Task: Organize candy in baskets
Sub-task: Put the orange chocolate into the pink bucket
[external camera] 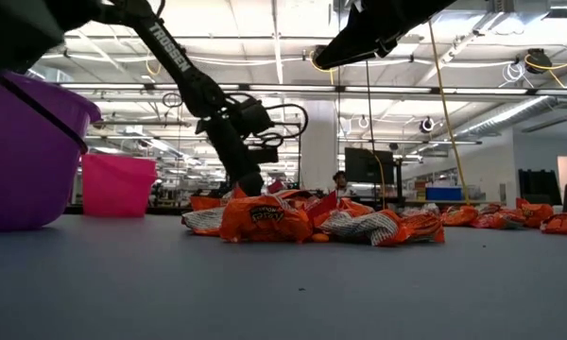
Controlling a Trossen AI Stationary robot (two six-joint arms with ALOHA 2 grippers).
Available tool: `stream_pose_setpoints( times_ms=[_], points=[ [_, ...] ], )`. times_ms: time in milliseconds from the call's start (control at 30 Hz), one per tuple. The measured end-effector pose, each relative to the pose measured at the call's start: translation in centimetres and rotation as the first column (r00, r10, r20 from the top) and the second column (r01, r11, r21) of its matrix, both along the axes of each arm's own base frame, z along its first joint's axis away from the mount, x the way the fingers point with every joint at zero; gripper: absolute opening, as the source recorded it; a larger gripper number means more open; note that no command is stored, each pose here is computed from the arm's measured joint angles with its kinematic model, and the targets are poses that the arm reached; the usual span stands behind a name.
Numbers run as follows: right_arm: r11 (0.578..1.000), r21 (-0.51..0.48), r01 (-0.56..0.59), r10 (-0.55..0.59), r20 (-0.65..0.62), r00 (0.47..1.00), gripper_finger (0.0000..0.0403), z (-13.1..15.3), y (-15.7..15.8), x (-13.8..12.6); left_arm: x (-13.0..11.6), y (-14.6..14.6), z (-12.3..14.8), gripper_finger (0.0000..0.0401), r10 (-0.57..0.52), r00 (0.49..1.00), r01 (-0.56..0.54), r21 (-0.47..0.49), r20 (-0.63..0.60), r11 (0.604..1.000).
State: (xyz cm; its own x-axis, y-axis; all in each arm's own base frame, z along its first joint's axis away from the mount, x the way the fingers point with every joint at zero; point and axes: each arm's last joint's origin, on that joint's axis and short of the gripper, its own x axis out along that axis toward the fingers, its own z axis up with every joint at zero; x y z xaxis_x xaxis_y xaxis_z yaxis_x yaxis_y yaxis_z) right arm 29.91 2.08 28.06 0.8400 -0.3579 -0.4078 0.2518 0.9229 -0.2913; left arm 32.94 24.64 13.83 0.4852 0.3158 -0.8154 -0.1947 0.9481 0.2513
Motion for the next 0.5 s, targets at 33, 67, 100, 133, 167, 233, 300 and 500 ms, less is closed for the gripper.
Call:
stream_pose_setpoints(
  times_ms=[33,67,100,133,167,233,300,500],
  points=[
    [1.0,0.0,0.0,0.0,0.0,1.0,0.021,0.0,0.0,0.0,0.0,0.2,-0.2,0.0215,-0.002,1.0,0.002,-0.006,0.007,1.0],
    [1.0,0.0,0.0,0.0,0.0,1.0,0.021,0.0,0.0,0.0,0.0,0.3,-0.4,0.0215,-0.005,1.0,0.005,-0.012,0.016,1.0],
    [1.0,0.0,0.0,0.0,0.0,1.0,0.021,0.0,0.0,0.0,-0.1,0.4,-0.6,0.0215,-0.008,1.0,0.009,-0.023,0.016,1.0],
    [1.0,0.0,0.0,0.0,0.0,1.0,0.021,0.0,0.0,0.0,-0.1,0.5,-0.9,0.0215,-0.01,1.0,0.011,-0.034,0.014,0.999],
    [1.0,0.0,0.0,0.0,0.0,1.0,0.021,0.0,0.0,0.0,-0.1,0.6,-1.1,0.0215,-0.011,1.0,0.012,-0.039,0.015,0.999],
    [1.0,0.0,0.0,0.0,0.0,1.0,0.021,0.0,0.0,0.0,-0.2,0.7,-1.3,0.0214,-0.015,1.0,0.016,-0.05,0.017,0.999],
    [1.0,-0.002,-0.001,0.001,0.0,1.0,0.021,0.0,0.0,0.0,-0.2,0.7,-1.3,0.0208,-0.02,1.0,0.021,-0.058,0.023,0.998],
    [1.0,-0.003,-0.002,0.002,-0.001,1.0,0.021,0.0,0.0,0.0,-0.2,0.7,-1.3,0.0148,-0.023,0.999,0.024,-0.059,0.024,0.998]
  ],
)
